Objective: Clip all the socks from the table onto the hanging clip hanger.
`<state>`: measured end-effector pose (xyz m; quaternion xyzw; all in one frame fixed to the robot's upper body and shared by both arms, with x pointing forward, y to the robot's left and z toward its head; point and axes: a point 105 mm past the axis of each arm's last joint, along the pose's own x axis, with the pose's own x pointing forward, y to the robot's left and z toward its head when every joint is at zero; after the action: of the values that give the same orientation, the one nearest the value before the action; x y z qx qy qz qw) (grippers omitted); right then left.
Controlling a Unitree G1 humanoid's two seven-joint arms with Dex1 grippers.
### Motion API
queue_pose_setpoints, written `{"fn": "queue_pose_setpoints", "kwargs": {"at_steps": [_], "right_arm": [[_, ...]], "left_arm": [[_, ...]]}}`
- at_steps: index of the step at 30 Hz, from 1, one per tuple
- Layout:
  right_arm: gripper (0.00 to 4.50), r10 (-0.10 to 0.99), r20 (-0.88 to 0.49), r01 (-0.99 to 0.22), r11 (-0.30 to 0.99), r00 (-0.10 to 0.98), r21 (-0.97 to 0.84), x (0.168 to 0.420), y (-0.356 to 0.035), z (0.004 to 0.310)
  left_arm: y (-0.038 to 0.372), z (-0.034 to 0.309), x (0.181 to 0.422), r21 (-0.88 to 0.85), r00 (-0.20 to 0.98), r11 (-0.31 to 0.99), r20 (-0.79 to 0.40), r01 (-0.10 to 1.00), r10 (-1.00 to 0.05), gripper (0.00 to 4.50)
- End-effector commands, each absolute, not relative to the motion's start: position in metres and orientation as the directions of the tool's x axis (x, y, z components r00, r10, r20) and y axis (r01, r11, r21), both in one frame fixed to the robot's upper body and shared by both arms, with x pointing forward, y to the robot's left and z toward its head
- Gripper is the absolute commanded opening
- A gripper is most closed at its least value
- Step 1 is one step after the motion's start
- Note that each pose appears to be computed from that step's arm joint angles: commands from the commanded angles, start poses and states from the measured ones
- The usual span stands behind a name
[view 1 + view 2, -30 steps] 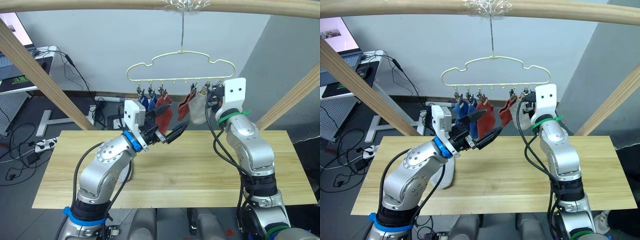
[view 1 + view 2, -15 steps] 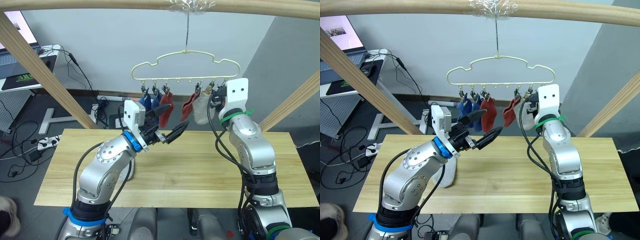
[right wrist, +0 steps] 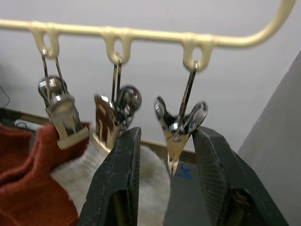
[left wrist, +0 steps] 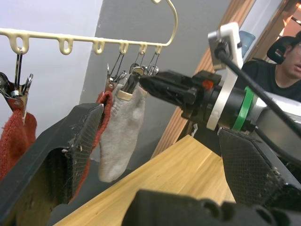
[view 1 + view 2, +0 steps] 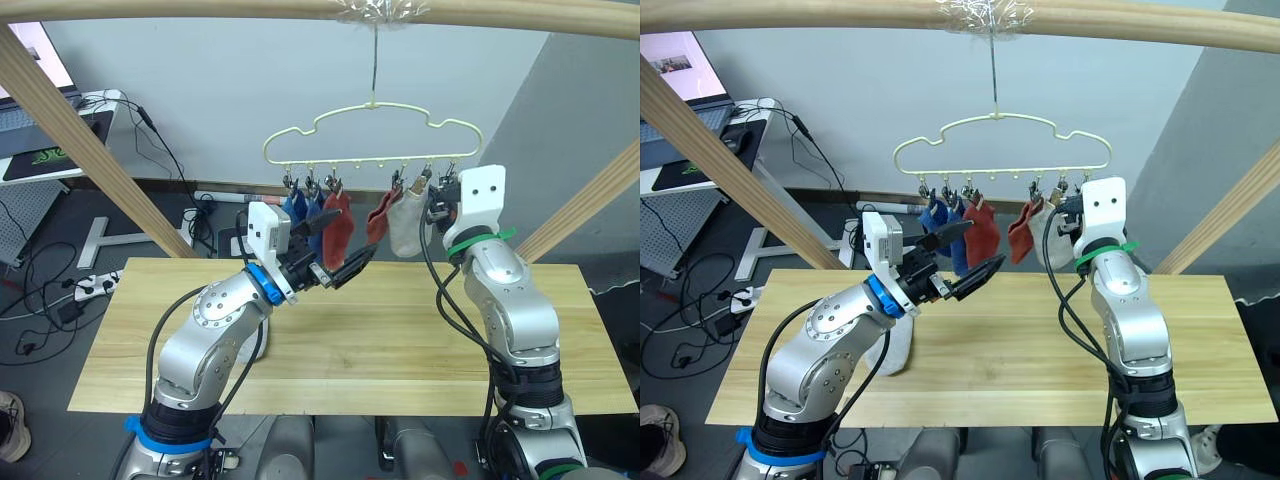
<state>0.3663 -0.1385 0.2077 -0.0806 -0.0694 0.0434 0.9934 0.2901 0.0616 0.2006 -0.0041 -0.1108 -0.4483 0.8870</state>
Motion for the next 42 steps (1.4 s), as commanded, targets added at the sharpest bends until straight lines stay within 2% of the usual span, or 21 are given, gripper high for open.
{"fn": "queue_pose_setpoints", "kwargs": {"at_steps": [1,15,28,31,33,35,42], "right_arm": [[1.73,0.068,0.18,-0.038,0.986,0.981,-0.165,0.366,-0.144,0.221],[1.73,0.097,0.23,-0.062,0.986,0.968,-0.153,0.377,-0.132,0.239],[1.73,0.094,0.228,-0.061,0.987,0.969,-0.148,0.38,-0.133,0.238],[1.09,0.093,0.227,-0.062,0.988,0.969,-0.141,0.38,-0.134,0.238],[0.45,0.09,0.226,-0.061,0.989,0.97,-0.135,0.381,-0.135,0.237],[0.01,0.087,0.224,-0.058,0.989,0.971,-0.134,0.38,-0.137,0.236],[0.01,0.111,0.199,-0.077,0.982,0.974,-0.173,0.378,-0.149,0.239]], "left_arm": [[0.06,0.214,0.283,0.123,0.55,0.588,0.245,0.799,-0.798,4.5],[0.057,0.224,0.285,0.128,0.543,0.59,0.273,0.797,-0.794,4.5],[0.053,0.234,0.283,0.122,0.526,0.581,0.305,0.805,-0.794,4.5],[0.052,0.236,0.282,0.117,0.521,0.575,0.31,0.809,-0.795,4.5],[0.052,0.236,0.282,0.116,0.521,0.575,0.309,0.81,-0.796,4.5],[0.052,0.236,0.283,0.116,0.522,0.576,0.308,0.809,-0.795,4.5],[0.053,0.228,0.282,0.109,0.53,0.577,0.287,0.81,-0.798,4.5]]}}
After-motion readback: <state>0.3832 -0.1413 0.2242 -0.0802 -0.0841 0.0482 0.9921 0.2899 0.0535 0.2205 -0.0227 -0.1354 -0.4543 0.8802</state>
